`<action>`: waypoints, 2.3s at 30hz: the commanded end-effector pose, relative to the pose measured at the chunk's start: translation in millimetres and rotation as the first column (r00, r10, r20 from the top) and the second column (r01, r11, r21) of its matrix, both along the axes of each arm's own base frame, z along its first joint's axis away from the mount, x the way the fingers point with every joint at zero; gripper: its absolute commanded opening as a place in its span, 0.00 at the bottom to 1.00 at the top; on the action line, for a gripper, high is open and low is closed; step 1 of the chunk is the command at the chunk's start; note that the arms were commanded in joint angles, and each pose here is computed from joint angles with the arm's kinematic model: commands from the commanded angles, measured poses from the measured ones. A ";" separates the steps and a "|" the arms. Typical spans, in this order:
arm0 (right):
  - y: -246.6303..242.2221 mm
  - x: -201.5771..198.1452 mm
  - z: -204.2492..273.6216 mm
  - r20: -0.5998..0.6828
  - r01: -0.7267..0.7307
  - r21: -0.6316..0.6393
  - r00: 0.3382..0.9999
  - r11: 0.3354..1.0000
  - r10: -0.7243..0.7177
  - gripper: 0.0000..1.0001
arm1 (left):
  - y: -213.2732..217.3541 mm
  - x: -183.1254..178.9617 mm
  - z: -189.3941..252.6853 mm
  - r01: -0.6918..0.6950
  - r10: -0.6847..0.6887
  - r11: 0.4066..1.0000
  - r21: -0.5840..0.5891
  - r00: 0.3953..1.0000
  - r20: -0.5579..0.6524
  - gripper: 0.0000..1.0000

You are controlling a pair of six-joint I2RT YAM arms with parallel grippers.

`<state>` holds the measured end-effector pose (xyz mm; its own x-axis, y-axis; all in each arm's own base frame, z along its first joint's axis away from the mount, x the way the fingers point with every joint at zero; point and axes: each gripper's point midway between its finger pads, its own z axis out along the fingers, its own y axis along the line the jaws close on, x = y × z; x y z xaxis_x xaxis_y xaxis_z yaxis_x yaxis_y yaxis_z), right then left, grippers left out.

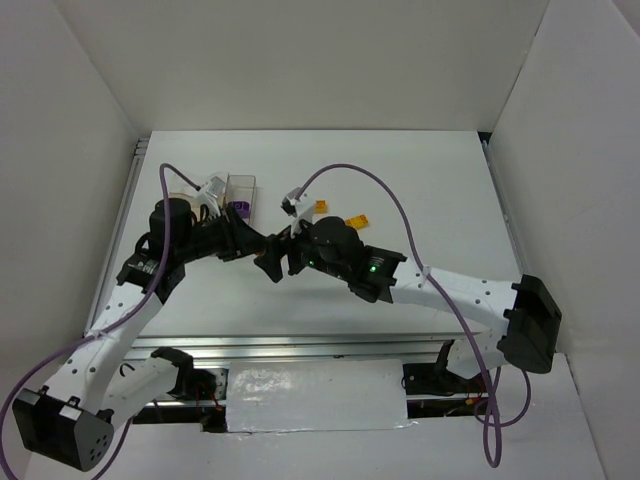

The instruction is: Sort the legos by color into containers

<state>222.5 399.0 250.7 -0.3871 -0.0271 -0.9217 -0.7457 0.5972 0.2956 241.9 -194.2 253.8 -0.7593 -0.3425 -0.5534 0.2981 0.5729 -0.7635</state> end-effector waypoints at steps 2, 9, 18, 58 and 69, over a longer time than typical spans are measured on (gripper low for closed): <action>-4.5 -18.9 24.1 0.047 -0.128 0.088 0.991 0.988 0.125 0.86 | -6.2 -5.7 41.8 0.068 -0.063 0.997 -0.024 0.983 0.171 0.00; -50.7 -42.0 16.5 0.028 -0.336 0.130 0.942 0.933 0.335 1.00 | -8.6 -21.0 62.5 0.159 -0.153 0.987 0.005 0.940 0.305 0.00; -65.9 -84.9 53.2 0.038 -0.533 0.196 0.843 0.823 0.536 0.96 | -16.2 -70.9 88.9 0.371 -0.323 0.929 0.016 0.788 0.524 0.00; -92.0 -64.2 79.2 0.125 -0.606 0.279 0.792 0.745 0.597 0.00 | -22.1 -110.5 99.8 0.570 -0.465 0.822 0.020 0.649 0.602 0.00; -126.1 23.8 43.5 -0.085 0.013 0.261 0.996 0.965 0.010 0.00 | 100.6 52.1 27.1 -0.486 0.461 0.785 0.385 0.873 0.161 0.00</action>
